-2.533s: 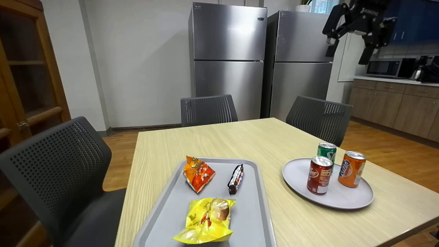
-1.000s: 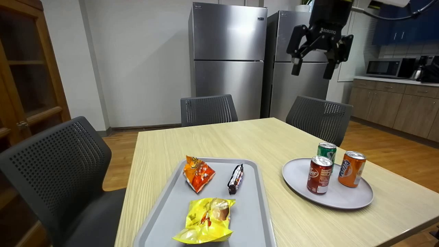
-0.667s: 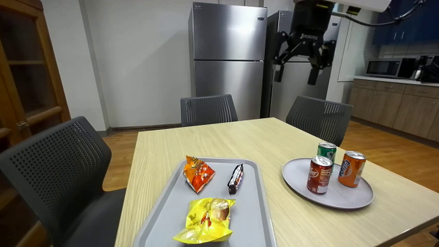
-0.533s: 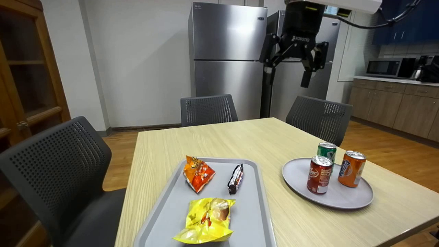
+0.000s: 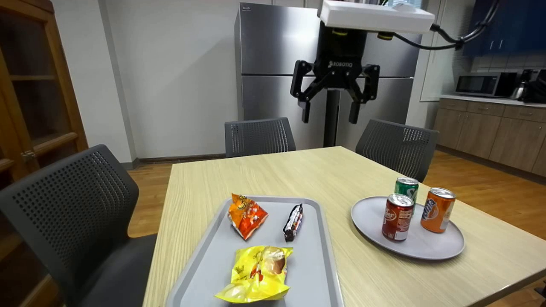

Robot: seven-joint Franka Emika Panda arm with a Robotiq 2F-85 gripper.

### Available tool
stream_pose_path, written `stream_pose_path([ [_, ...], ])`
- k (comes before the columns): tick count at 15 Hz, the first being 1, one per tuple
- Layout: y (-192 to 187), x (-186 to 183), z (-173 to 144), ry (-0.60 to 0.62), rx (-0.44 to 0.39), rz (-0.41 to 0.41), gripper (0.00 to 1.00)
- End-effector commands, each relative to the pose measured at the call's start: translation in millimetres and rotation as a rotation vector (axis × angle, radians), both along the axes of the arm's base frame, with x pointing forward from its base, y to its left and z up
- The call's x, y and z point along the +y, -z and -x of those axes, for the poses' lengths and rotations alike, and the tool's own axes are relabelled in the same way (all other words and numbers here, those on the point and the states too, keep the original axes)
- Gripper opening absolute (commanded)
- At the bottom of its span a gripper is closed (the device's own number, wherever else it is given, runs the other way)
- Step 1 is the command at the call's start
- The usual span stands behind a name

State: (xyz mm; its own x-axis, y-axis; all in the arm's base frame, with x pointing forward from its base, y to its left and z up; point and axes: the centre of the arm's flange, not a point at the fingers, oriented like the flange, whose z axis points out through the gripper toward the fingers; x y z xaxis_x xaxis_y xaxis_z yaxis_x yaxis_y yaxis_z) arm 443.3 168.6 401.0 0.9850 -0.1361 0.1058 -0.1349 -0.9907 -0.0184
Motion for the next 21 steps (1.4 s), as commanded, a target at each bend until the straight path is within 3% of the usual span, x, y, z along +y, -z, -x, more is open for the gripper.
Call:
stream_pose_path([
  [1,16,27,-6,0.051,-0.025,0.042,1.00],
  [11,55,66,6,0.146,-0.014,0.020,1.00],
  [21,97,95,18,0.125,0.054,-0.039,1.00],
])
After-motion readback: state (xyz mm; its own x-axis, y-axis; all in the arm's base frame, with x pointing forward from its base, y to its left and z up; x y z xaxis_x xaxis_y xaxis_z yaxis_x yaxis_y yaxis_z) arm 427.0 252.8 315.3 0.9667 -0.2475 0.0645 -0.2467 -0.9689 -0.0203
